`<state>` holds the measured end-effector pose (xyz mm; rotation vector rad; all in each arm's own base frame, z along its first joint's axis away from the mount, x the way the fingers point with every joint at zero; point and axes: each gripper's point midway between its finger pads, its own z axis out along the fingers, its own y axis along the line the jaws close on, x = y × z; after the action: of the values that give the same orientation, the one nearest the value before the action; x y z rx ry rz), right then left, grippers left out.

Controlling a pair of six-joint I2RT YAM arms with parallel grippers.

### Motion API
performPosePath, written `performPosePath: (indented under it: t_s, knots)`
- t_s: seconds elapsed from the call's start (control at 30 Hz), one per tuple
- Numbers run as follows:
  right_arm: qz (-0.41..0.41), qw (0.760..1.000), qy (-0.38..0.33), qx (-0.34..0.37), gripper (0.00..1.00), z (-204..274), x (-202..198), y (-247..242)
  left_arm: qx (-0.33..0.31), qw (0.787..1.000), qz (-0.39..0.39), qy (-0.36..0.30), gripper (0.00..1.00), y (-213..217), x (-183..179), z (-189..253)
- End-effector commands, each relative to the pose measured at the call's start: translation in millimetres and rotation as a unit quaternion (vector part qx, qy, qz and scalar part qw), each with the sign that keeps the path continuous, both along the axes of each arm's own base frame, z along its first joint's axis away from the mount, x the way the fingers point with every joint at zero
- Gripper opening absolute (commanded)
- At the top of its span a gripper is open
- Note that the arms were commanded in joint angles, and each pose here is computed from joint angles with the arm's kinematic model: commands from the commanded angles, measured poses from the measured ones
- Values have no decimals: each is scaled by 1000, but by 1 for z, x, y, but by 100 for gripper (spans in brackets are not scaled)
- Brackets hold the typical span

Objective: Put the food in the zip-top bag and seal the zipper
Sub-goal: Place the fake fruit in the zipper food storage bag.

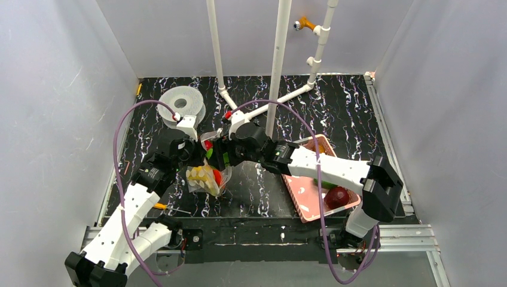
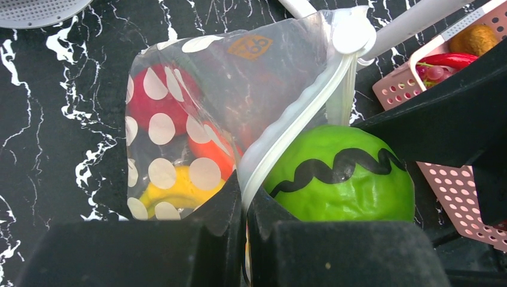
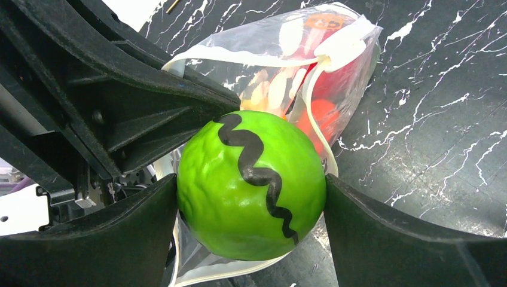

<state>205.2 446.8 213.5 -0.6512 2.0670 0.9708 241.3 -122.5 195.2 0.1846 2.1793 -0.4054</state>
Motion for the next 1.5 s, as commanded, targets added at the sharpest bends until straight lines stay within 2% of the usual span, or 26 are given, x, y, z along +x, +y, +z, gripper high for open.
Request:
performPosePath:
  t_s: [0.0, 0.23, 0.47, 0.73, 0.8, 1.0, 1.1, 1.47]
  knots:
    - [-18, 999, -33, 28, 22, 21, 15, 16, -41, 998, -38, -28, 0, -18, -3, 20]
    - [-26, 999, -29, 16, 34, 9, 16, 10, -43, 998, -39, -27, 0, -20, -3, 20]
    - [-116, 992, -36, -25, 38, -2, 36, -21, -37, 998, -16, -43, 0, -11, -1, 24]
    - [-17, 1000, -12, 15, 42, 9, 8, 8, -38, 998, -21, -34, 0, -14, 0, 21]
    - [5, 999, -19, 32, 52, 12, 2, 13, -41, 998, -26, -31, 0, -16, -1, 20]
    - [22, 999, -31, 22, 90, 16, 4, 20, -41, 998, -25, -35, 0, -15, 0, 22]
    - [16, 999, -27, 7, 100, 13, 3, 13, -41, 998, -21, -41, 0, -13, -1, 24]
    - [-4, 1000, -13, -26, 100, 27, 2, -7, -43, 998, -12, -53, 0, -9, -1, 28]
